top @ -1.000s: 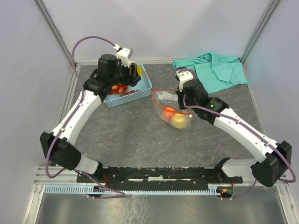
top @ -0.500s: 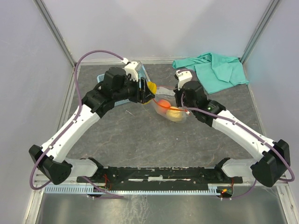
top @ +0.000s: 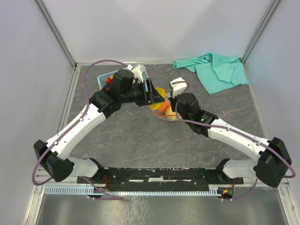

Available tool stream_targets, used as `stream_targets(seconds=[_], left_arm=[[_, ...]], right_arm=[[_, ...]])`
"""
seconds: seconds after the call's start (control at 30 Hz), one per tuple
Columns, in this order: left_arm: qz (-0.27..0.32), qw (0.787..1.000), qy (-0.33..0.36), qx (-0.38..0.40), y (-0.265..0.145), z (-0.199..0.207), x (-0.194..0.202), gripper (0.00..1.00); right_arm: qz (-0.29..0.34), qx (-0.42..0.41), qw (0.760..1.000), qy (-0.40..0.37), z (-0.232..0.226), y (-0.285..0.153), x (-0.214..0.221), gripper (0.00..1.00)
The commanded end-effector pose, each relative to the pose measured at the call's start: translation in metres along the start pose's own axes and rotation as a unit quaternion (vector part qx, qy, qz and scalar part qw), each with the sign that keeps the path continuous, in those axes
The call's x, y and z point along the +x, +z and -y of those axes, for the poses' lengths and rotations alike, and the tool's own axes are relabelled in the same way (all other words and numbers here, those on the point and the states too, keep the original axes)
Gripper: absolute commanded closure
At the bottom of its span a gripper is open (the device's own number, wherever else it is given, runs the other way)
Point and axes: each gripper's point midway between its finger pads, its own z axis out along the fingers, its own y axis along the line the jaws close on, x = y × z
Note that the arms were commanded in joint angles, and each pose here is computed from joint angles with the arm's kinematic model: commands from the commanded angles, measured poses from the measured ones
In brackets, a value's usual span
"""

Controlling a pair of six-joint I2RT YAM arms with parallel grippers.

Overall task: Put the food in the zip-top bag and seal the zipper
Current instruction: Place the fake fruit in the zipper food storage bag.

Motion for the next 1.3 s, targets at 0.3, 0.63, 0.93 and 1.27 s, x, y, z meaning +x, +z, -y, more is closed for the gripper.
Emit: stream_targets(seconds=[0.3, 0.63, 0.93, 1.27], left_arm=[[-0.003, 0.994, -0.108, -0.007, 0.01, -0.009, 0.014, 0.84], [0.058, 0.977, -0.172, -0.108, 0.015, -0.054, 0.006, 0.79], [0.039, 0.96, -0.205, -0.185, 0.03, -0.09, 0.015, 0.78], [0.079, 0.949, -0.206, -0.226, 0.029, -0.118, 0.005, 0.65]], right_arm=[[0.125, 0.046, 0.99, 0.035, -0.001, -0.006, -0.06, 0.98], [0.119, 0.032, 0.992, 0.019, -0.016, -0.003, -0.048, 0.98], [0.104, 0.017, 0.994, 0.023, -0.029, -0.012, -0.037, 0.98], [0.081, -0.011, 0.996, 0.037, -0.04, -0.021, -0.034, 0.98]])
